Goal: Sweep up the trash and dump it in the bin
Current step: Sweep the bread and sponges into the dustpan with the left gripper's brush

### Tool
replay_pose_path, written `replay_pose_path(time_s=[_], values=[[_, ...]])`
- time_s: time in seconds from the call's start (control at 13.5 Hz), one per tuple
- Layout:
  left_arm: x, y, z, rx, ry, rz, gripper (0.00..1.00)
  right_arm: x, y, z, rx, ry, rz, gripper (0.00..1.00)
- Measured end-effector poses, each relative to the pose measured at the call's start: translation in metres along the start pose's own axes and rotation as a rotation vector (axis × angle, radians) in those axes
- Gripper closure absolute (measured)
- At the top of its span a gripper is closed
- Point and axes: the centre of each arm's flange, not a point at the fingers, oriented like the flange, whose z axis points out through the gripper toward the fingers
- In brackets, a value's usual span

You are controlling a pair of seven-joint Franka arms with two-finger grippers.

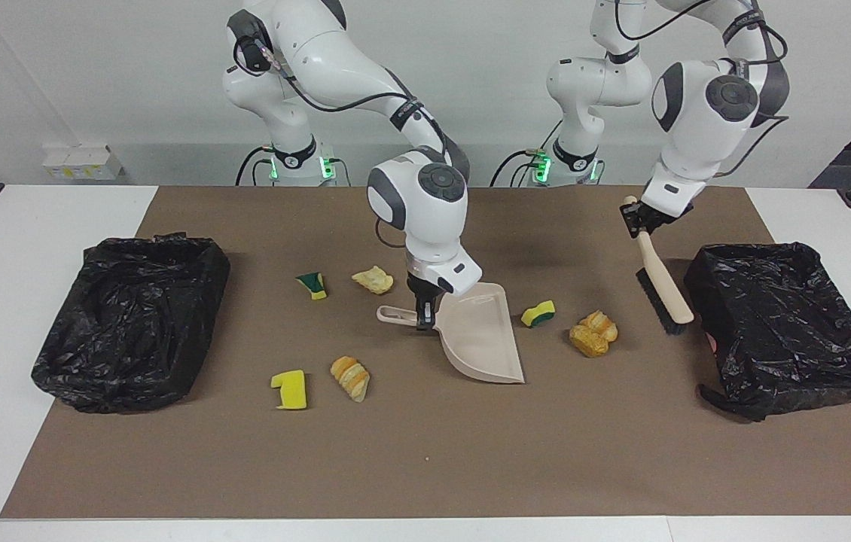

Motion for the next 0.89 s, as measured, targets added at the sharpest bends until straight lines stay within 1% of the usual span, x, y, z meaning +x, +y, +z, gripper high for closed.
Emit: replay_pose_path(time_s=[0.15,0.3,0.44,0.67,0.89], values=[[0.028,-0.002,0.034,0.01,-0.008,0.041,0.74,0.006,-0.003,-0.001,-0.003,0.004,0.011,0.69],[0.04,0.008,0.067,0.019,-0.045,0.04,0.74,0.01,-0.005,-0.001,-0.008,0.008,0.016,0.69],[0.037,0.022,0.07,0.023,-0.051,0.04,0.74,0.01,-0.006,0.001,-0.006,0.008,0.016,0.69],[0.023,0.07,0.075,0.031,-0.062,0.039,0.74,0.01,-0.007,0.005,-0.001,0.005,0.025,0.69],[0.007,0.118,0.078,-0.014,-0.077,0.016,0.74,0.011,-0.008,0.006,0.0,0.005,0.028,0.69]])
